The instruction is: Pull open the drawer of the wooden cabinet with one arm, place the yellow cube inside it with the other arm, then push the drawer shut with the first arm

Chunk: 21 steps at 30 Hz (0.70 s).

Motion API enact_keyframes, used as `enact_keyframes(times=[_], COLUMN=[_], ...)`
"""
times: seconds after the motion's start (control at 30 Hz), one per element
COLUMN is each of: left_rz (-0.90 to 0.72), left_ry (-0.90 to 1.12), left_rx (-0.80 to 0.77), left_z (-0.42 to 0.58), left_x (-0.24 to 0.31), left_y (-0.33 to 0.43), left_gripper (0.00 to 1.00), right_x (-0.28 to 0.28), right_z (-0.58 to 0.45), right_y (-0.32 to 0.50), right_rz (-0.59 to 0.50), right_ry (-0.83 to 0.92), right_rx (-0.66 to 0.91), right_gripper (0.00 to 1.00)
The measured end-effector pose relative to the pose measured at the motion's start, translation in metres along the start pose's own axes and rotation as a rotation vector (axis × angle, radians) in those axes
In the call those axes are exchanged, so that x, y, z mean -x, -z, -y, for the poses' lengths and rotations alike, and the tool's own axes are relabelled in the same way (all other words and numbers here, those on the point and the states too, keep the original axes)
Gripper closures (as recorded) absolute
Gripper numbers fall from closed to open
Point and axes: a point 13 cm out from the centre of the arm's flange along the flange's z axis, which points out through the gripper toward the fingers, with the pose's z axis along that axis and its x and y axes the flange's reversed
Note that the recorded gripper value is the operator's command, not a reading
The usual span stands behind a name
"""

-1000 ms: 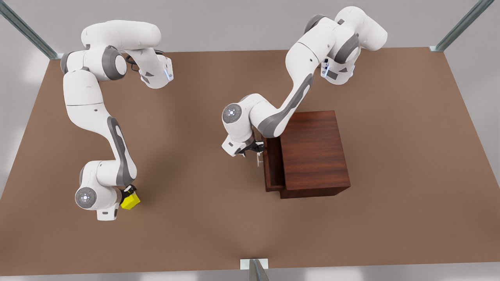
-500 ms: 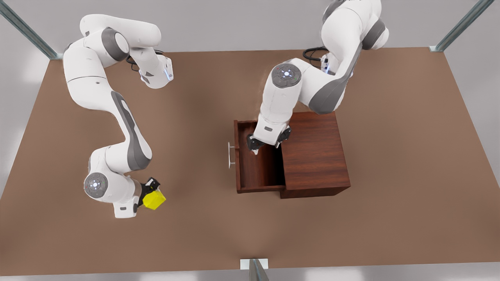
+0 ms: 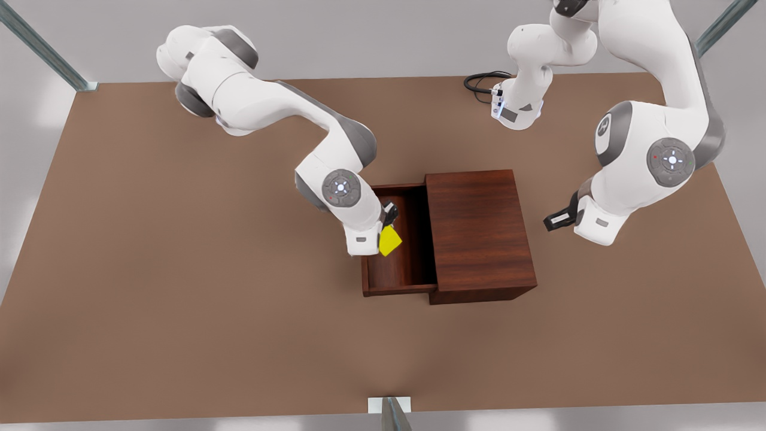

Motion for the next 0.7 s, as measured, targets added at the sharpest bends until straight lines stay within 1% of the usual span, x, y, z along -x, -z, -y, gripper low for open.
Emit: enact_keyframes(times=[0.03, 0.07, 0.1, 0.13, 0.27, 0.3, 0.33, 0.37, 0.43, 0.5, 0.53, 0.6, 0.63, 0.67, 0.7], left_rz=[-0.009, -0.018, -0.025, -0.033, -0.074, -0.093, -0.108, -0.122, -0.155, -0.182, -0.190, -0.224, -0.251, -0.274, -0.290], left_ry=[-0.006, -0.002, 0.016, 0.044, 0.203, 0.244, 0.283, 0.318, 0.391, 0.437, 0.466, 0.568, 0.614, 0.658, 0.713], left_rx=[0.002, -0.002, -0.013, -0.035, -0.126, -0.139, -0.153, -0.168, -0.209, -0.246, -0.266, -0.328, -0.353, -0.370, -0.395], left_z=[0.012, 0.022, 0.029, 0.035, 0.064, 0.073, 0.085, 0.100, 0.137, 0.202, 0.233, 0.281, 0.307, 0.336, 0.359], left_x=[-0.004, -0.008, -0.010, -0.011, -0.015, -0.017, -0.022, -0.030, -0.048, -0.083, -0.101, -0.115, -0.127, -0.143, -0.152], left_y=[-0.007, -0.013, -0.015, -0.014, -0.011, -0.015, -0.016, -0.016, -0.017, -0.029, -0.035, -0.044, -0.054, -0.069, -0.080], left_gripper=[0.79, 0.79, 0.79, 0.79, 0.79, 0.79, 0.79, 0.79, 0.79, 0.79, 0.79, 0.79, 0.79, 0.79, 0.79], right_x=[0.002, 0.003, 0.004, 0.005, 0.007, 0.008, 0.007, -0.001, -0.026, -0.064, -0.079, -0.119, -0.154, -0.194, -0.230], right_z=[-0.012, -0.021, -0.025, -0.027, -0.010, 0.014, 0.060, 0.117, 0.195, 0.251, 0.268, 0.307, 0.330, 0.348, 0.360], right_y=[-0.012, -0.023, -0.031, -0.036, -0.038, -0.018, 0.019, 0.062, 0.137, 0.207, 0.221, 0.262, 0.280, 0.282, 0.278], right_rz=[-0.003, -0.006, -0.007, -0.008, 0.007, 0.031, 0.069, 0.108, 0.173, 0.214, 0.208, 0.212, 0.191, 0.141, 0.099], right_ry=[-0.030, -0.062, -0.097, -0.134, -0.276, -0.325, -0.397, -0.478, -0.592, -0.679, -0.708, -0.781, -0.833, -0.885, -0.925], right_rx=[0.001, -0.005, -0.010, -0.014, -0.053, -0.065, -0.077, -0.097, -0.139, -0.186, -0.202, -0.226, -0.292, -0.341, -0.351], right_gripper=[0.37, 0.33, 0.22, 0.00, 0.00, 0.00, 0.00, 0.00, 0.00, 0.00, 0.00, 0.00, 0.00, 0.00, 0.00])
